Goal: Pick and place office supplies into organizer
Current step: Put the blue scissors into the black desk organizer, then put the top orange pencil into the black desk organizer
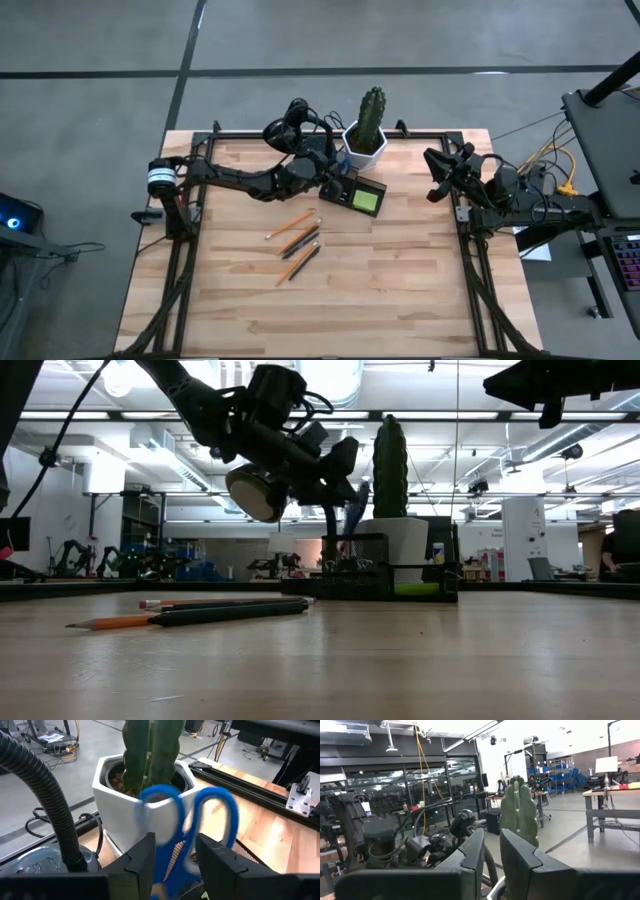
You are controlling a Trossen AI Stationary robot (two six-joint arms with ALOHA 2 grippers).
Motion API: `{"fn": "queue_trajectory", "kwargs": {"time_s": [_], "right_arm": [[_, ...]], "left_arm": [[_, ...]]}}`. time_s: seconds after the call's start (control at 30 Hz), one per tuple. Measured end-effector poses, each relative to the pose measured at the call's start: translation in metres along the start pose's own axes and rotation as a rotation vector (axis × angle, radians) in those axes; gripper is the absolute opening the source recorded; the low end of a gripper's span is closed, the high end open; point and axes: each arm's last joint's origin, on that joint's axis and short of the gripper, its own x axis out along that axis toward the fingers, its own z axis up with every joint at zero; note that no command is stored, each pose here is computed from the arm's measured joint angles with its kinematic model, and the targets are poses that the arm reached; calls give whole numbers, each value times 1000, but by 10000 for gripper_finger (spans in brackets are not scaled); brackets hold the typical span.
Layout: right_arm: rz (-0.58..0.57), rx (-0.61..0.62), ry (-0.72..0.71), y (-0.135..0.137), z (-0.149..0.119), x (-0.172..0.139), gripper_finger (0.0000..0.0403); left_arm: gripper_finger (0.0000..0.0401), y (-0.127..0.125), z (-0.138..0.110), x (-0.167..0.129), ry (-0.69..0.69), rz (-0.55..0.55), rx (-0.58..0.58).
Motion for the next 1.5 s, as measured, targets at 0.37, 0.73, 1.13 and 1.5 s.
{"fn": "queue_trajectory", "kwargs": {"time_s": [0.37, 0.73, 1.13, 1.5], "right_arm": [[0, 9, 0, 0, 0, 0, 53], [0, 10, 0, 0, 0, 0, 53], [0, 8, 1, 0, 0, 0, 53], [0, 3, 1, 0, 0, 0, 53]], "left_arm": [[126, -1, 2, 0, -8, -3, -5], [126, -2, 3, 0, -5, -33, -10], [126, -10, 4, -1, 64, -263, -85], [126, -25, 0, -18, 179, -348, -48]]}}
